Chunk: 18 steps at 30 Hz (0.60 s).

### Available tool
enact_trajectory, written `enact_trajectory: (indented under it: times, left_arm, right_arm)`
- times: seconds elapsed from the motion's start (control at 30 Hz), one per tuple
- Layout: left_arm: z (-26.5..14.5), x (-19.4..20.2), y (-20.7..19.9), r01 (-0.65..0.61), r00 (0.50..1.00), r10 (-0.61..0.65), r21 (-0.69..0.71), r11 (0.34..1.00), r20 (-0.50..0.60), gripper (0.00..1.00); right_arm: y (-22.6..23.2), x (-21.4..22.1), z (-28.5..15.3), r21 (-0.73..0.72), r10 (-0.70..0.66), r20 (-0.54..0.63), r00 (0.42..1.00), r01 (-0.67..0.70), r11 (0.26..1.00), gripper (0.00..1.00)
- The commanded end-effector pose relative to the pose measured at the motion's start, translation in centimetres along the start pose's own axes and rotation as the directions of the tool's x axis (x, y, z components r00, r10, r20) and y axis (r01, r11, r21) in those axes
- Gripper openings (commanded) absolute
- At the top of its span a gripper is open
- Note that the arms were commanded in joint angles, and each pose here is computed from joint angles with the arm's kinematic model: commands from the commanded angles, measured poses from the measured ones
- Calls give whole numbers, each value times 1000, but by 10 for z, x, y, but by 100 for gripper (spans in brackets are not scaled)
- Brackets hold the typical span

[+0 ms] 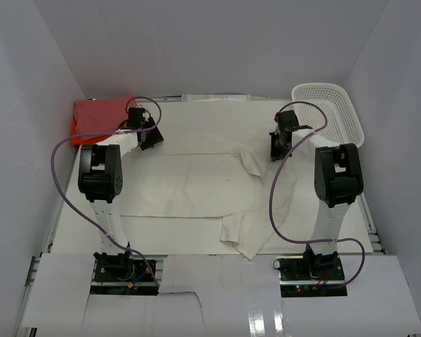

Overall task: Fold and stack the t-shirts
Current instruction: Fold the flattened tshirt in 1/3 of the way

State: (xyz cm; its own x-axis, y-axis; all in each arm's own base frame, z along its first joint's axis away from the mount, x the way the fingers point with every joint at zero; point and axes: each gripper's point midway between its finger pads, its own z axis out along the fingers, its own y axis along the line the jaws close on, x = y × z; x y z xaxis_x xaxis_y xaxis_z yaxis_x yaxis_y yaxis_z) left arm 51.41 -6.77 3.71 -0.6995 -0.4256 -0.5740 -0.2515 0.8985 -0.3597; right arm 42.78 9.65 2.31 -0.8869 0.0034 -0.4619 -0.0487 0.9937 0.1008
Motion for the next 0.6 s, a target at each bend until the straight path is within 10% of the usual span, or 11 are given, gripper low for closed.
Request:
enact_trajectory:
  times: [0.0,0.13,0.57]
  left_arm:
    - [-20,1,-3,-15,1000,15,-32,999,-4,61]
    - [-21,-8,-7,-23,1000,23,-24,999,14,62]
    - [-68,-65,-39,25,990,-28,20,999,139,64]
  right_arm:
    - [-5,-3,-5,18,-21,-2,1000,21,1000,8]
    - [4,-16,-29,-12,-8,75,997,9,1000,36]
    - [56,-8,-133,-261,121,390,913,-17,965,50]
